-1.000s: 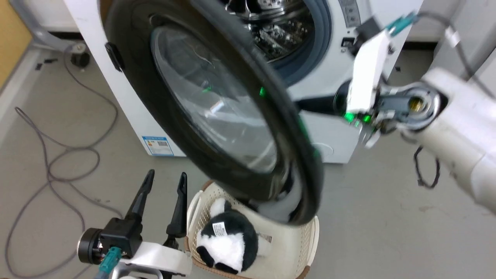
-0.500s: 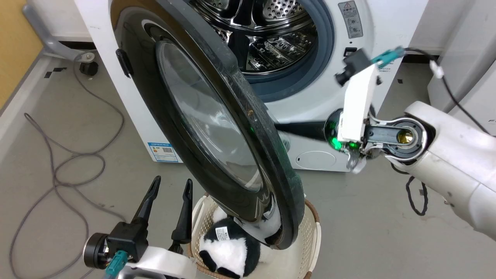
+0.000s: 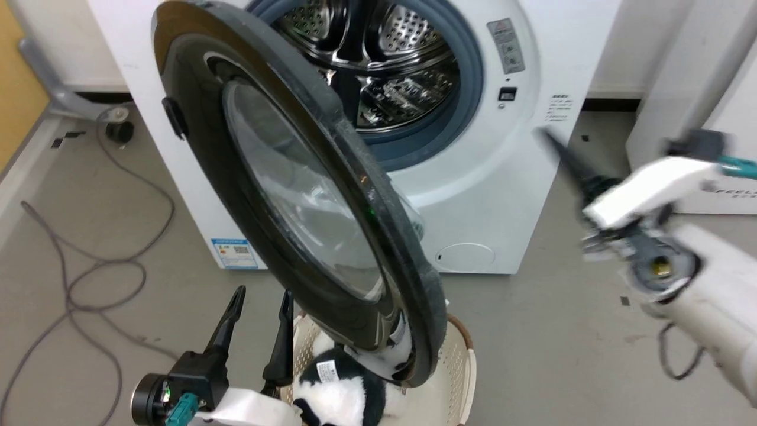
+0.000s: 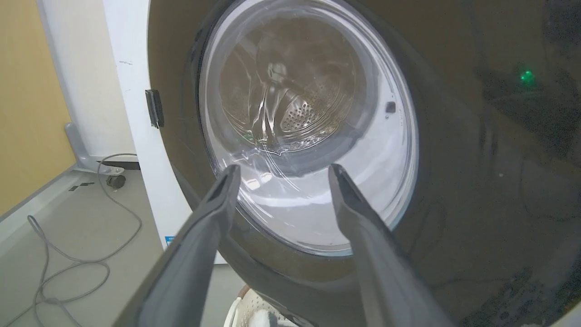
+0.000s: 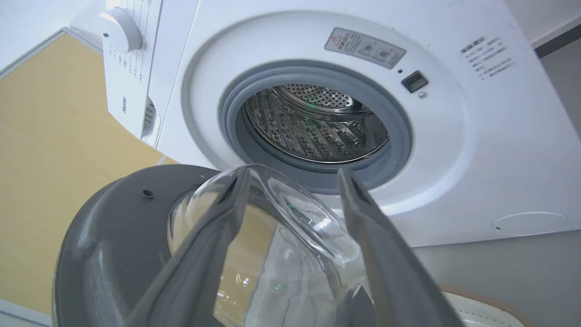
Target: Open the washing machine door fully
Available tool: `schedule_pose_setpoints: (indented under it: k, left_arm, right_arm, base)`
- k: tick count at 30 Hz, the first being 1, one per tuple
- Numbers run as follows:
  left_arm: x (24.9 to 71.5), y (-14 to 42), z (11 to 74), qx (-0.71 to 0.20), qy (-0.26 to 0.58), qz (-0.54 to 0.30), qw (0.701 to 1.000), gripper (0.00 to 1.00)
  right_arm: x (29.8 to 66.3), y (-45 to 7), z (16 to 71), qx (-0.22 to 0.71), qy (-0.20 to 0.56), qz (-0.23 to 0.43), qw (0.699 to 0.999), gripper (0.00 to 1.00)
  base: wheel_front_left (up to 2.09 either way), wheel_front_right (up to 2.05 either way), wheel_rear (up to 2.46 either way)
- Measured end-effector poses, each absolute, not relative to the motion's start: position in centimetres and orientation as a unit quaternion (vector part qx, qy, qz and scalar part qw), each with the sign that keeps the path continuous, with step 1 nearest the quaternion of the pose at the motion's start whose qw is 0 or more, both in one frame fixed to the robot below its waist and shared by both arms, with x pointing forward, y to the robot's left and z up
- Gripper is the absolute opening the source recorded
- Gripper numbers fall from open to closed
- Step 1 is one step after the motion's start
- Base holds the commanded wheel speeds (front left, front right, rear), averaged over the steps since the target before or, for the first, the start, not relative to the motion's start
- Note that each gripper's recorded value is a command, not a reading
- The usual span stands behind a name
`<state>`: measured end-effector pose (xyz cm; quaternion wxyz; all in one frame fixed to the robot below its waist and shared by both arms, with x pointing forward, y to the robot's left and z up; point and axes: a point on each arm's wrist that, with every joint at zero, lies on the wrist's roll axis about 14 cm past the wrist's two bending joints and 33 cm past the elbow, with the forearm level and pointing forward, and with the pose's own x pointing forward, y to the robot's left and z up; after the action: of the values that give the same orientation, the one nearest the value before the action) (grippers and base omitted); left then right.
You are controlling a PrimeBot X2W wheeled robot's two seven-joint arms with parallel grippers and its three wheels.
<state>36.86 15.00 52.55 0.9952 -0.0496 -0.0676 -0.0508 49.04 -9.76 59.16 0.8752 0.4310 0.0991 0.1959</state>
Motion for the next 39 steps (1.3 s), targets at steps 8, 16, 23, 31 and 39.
schedule_pose_setpoints:
  k: [8,16,23,31,39]
  left_arm:
    - [36.5,14.8,51.8,-0.046,-0.056,-0.043,0.996,1.00]
    - [36.1,15.0,51.8,-0.041,-0.057,-0.034,0.997,1.00]
    - [36.1,15.4,51.7,-0.038,-0.054,-0.028,0.997,1.00]
    - [36.1,15.9,51.2,-0.036,-0.048,-0.019,0.998,1.00]
    - [36.1,15.9,50.9,-0.033,-0.043,-0.020,0.998,1.00]
  right_arm:
    - [48.5,-21.4,58.6,0.376,-0.021,0.055,0.925,1.00]
    - [42.5,-25.4,57.8,0.190,-0.116,-0.006,0.975,1.00]
    - [37.9,-21.4,57.9,0.045,-0.139,-0.008,0.989,1.00]
    - [35.1,-19.9,55.2,-0.008,-0.075,0.010,0.997,1.00]
    - [33.8,-18.3,51.2,0.026,-0.016,0.030,0.999,1.00]
  base:
    - [0.00,0.00,0.00]
    - [0.00,0.00,0.00]
    - [0.00,0.00,0.00]
    - [0.00,0.00,0.00]
    - [0.00,0.00,0.00]
